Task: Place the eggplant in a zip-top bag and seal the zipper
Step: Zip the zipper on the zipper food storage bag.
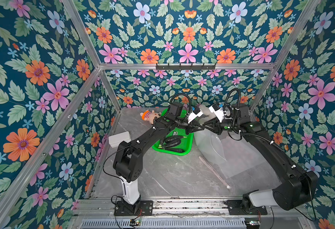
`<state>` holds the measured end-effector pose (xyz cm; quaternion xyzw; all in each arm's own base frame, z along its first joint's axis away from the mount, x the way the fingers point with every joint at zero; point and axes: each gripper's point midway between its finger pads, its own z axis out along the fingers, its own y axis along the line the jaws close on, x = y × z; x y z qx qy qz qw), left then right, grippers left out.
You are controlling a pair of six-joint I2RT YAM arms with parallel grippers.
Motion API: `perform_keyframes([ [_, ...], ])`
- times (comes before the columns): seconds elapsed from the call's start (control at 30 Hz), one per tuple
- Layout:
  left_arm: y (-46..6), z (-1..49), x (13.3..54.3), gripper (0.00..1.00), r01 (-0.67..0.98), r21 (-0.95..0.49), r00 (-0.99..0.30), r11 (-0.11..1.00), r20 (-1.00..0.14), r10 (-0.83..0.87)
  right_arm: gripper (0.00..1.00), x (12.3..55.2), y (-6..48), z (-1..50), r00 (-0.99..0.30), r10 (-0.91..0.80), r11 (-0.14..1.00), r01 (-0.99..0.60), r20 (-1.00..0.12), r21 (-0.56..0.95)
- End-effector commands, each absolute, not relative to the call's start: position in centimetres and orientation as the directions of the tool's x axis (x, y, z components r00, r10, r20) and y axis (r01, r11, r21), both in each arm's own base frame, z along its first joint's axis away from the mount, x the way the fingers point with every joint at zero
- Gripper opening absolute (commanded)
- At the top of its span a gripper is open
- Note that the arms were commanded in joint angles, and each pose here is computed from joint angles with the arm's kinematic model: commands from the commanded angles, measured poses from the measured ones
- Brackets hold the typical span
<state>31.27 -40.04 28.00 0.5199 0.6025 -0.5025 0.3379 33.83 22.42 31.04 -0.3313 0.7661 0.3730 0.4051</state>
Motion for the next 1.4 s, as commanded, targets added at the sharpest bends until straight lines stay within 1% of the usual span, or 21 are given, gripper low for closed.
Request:
perform_keyframes([
  [0.0,-40.1,28.3,31.1,0.00,0.972,-0.226,-0.198,-0.068,-0.939,0.282,0.19,33.5,22.6,30.9,-0.440,-0.224,0.481,-0.826,-0.869,0.294],
  [0.1,-40.1,28.1,31.1,0.00,0.972,-0.225,-0.199,-0.063,-0.938,0.285,0.14,33.4,22.6,30.9,-0.438,-0.221,0.482,-0.826,-0.872,0.293],
  [0.33,-40.0,28.4,31.0,0.00,0.973,-0.219,-0.193,-0.065,-0.940,0.282,0.10,33.7,22.3,30.2,-0.449,-0.232,0.507,-0.813,-0.863,0.287],
  [0.4,-40.0,28.2,31.0,0.00,0.973,-0.221,-0.194,-0.066,-0.938,0.286,0.10,33.7,22.3,30.1,-0.450,-0.232,0.506,-0.813,-0.862,0.288],
  [0.43,-40.0,28.2,30.9,0.00,0.973,-0.221,-0.193,-0.069,-0.939,0.286,0.12,33.7,22.3,30.1,-0.451,-0.231,0.505,-0.813,-0.862,0.290],
  [0.5,-40.0,28.1,30.9,0.00,0.972,-0.224,-0.196,-0.068,-0.937,0.289,0.21,33.6,22.3,30.2,-0.448,-0.232,0.504,-0.814,-0.863,0.287],
  [0.6,-40.0,27.9,31.0,0.00,0.972,-0.225,-0.197,-0.068,-0.936,0.291,0.22,33.7,22.2,30.2,-0.444,-0.234,0.508,-0.814,-0.865,0.281],
  [0.8,-40.0,28.0,30.9,0.00,0.972,-0.225,-0.195,-0.072,-0.937,0.289,0.22,34.2,22.3,29.7,-0.440,-0.254,0.525,-0.811,-0.861,0.260],
  [1.03,-40.0,27.9,30.8,0.00,0.969,-0.233,-0.202,-0.076,-0.935,0.293,0.15,34.5,22.3,29.5,-0.436,-0.257,0.542,-0.804,-0.862,0.244],
  [1.37,-40.0,27.4,30.8,0.00,0.967,-0.242,-0.210,-0.072,-0.930,0.303,0.16,34.6,22.2,29.7,-0.431,-0.258,0.546,-0.803,-0.865,0.237],
])
